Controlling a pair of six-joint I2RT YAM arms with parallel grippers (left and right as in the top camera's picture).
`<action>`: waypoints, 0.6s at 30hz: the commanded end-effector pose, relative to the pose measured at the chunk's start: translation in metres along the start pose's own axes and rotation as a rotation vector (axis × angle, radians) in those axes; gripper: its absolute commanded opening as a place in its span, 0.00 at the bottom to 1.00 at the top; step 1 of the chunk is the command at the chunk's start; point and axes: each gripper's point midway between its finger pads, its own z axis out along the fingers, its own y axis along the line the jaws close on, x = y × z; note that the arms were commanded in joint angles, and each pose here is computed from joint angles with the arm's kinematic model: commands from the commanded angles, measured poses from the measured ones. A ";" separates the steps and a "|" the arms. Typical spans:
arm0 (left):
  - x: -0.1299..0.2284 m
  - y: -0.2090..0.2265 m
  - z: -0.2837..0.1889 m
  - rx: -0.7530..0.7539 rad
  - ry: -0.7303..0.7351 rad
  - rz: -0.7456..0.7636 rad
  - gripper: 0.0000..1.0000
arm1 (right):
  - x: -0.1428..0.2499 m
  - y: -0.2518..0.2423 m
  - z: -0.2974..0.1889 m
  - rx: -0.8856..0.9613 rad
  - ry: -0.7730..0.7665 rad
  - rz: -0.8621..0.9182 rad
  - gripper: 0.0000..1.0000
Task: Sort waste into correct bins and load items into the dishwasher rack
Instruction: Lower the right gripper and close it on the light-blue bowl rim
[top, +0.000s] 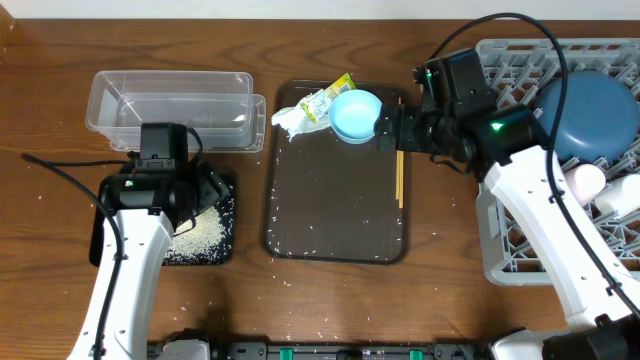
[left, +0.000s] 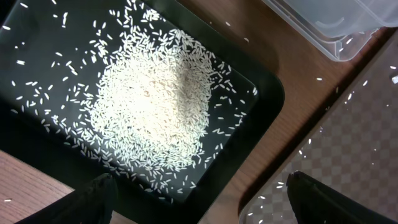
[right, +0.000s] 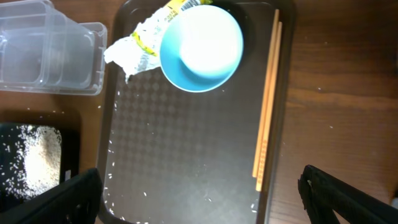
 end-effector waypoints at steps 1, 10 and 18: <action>-0.005 0.001 -0.003 -0.008 -0.013 0.008 0.90 | 0.005 0.004 0.016 0.009 0.030 -0.003 0.99; -0.005 0.001 -0.003 -0.008 -0.013 0.008 0.90 | 0.008 0.014 0.046 0.000 0.050 -0.076 0.99; -0.005 0.001 -0.003 -0.008 -0.013 0.008 0.90 | -0.018 0.027 0.048 -0.037 -0.057 -0.092 0.99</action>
